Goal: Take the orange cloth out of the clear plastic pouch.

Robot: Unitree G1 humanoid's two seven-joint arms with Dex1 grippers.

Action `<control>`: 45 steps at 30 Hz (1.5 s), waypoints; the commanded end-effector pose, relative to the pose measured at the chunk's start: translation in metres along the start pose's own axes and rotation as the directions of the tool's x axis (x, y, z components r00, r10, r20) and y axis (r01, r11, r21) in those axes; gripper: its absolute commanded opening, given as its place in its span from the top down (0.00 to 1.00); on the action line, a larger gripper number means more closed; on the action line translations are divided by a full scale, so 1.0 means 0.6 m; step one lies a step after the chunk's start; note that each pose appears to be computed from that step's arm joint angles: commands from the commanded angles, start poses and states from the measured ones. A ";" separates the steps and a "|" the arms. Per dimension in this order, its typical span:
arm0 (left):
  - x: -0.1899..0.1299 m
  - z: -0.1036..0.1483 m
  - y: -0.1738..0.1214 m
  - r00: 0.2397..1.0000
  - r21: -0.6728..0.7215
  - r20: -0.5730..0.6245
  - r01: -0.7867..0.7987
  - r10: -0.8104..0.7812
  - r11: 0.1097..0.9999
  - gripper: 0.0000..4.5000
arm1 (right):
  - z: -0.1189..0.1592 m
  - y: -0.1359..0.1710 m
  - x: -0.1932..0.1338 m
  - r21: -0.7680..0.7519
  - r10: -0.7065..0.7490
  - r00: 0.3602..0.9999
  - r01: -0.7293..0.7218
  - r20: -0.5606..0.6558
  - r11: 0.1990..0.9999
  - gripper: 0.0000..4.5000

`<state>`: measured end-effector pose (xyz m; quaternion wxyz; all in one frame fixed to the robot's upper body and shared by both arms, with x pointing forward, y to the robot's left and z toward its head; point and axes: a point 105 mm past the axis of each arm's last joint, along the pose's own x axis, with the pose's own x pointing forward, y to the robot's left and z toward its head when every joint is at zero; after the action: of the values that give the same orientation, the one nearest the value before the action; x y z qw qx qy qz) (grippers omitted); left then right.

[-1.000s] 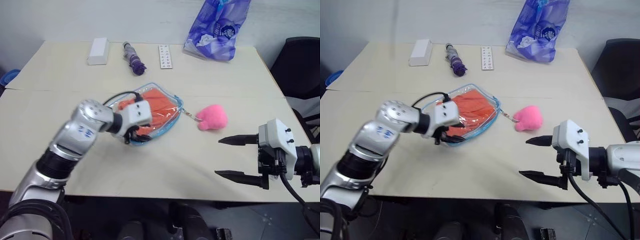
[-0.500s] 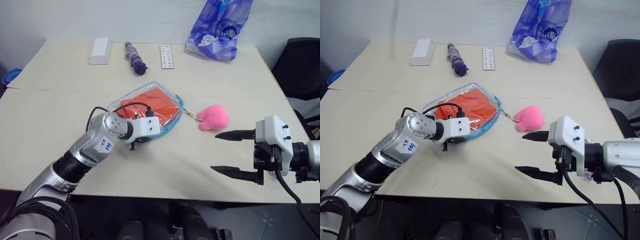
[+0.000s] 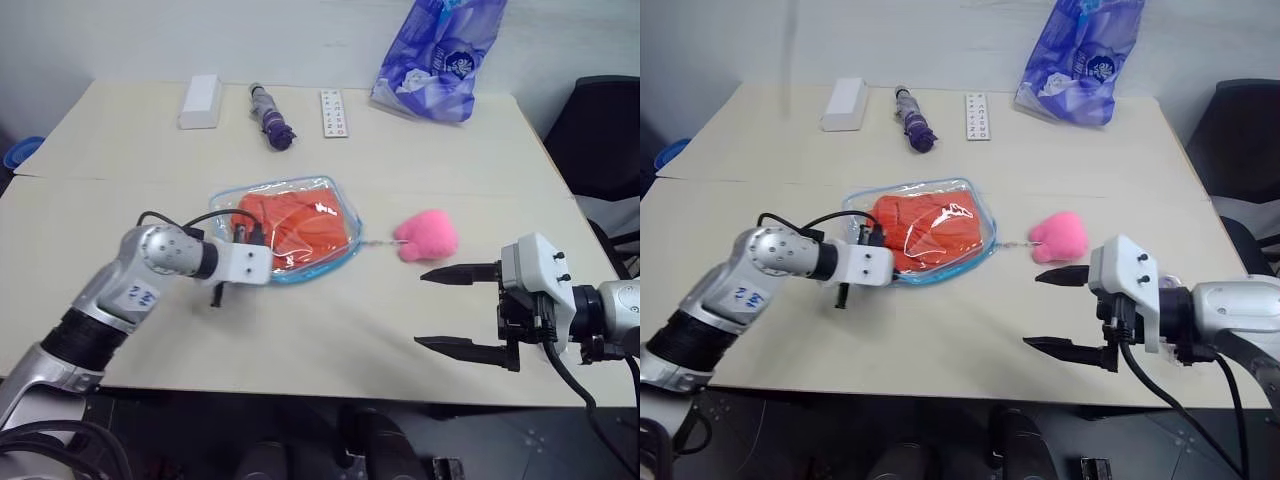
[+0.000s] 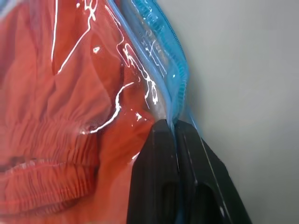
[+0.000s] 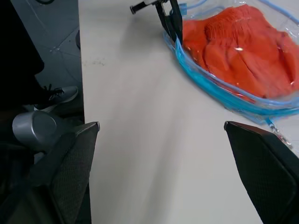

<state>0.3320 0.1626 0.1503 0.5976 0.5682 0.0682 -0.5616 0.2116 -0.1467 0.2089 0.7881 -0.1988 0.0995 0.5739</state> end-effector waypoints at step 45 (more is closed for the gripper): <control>-0.145 0.096 0.032 0.866 -0.584 0.386 -0.037 0.319 0.811 0.17 | -0.103 -0.232 0.080 0.468 -0.572 0.820 0.501 0.011 0.728 0.66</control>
<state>0.2859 0.1680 0.2331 0.7872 0.2011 0.0540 -0.5804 0.3683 -0.1693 0.1450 0.9489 0.0121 0.1399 0.2826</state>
